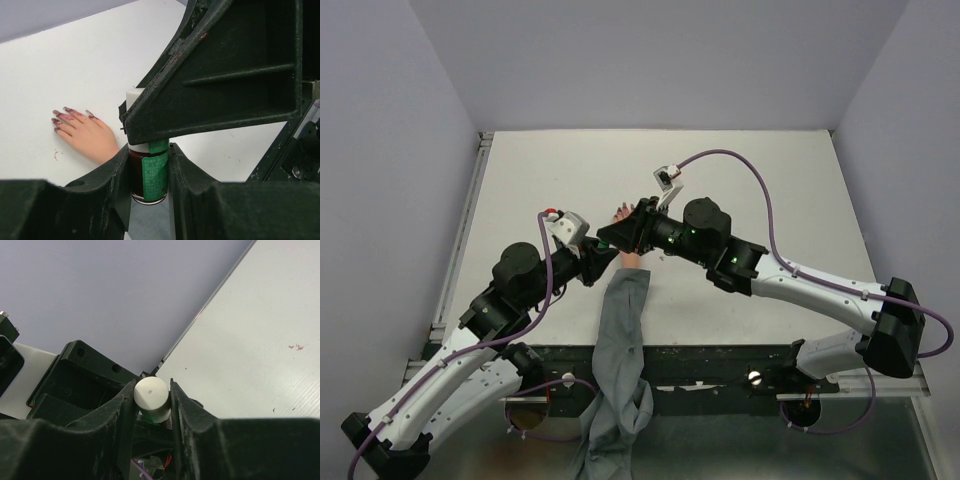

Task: Paint the nails

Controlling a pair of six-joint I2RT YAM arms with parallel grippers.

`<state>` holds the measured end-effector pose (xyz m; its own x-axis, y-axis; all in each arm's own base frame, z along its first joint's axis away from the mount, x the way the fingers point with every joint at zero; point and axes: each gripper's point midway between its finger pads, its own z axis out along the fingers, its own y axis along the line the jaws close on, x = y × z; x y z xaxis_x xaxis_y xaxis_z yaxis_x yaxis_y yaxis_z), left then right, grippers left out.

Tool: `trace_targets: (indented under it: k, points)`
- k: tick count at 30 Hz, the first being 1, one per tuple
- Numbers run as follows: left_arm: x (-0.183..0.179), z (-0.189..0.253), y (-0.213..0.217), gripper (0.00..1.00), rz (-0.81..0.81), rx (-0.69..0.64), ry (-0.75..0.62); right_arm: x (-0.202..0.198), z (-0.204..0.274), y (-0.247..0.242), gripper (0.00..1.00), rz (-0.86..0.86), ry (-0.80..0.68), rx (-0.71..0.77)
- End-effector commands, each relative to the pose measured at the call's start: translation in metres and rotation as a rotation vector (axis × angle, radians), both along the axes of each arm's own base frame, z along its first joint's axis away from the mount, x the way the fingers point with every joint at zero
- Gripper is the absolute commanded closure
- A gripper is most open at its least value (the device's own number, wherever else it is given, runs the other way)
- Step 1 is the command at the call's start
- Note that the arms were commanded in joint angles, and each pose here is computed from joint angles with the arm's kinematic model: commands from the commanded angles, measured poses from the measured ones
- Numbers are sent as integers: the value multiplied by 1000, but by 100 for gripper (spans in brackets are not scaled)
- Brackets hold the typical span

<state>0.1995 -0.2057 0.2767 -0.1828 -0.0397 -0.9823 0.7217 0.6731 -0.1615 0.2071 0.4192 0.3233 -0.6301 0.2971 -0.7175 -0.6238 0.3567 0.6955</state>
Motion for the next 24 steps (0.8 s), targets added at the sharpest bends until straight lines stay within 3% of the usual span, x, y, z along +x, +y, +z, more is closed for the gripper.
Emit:
trace_targets:
  k: [1,11,24]
  points:
    - [-4,7,-3,100,-26,-2,-19,-6,25,6,67,27,-28,61]
    - [-33,22,-22,100,-225,-92,-29,-16,49,-14,98,30,-125,91]
    - [-70,35,-41,100,-527,-169,-6,-59,89,-41,99,179,-301,111]
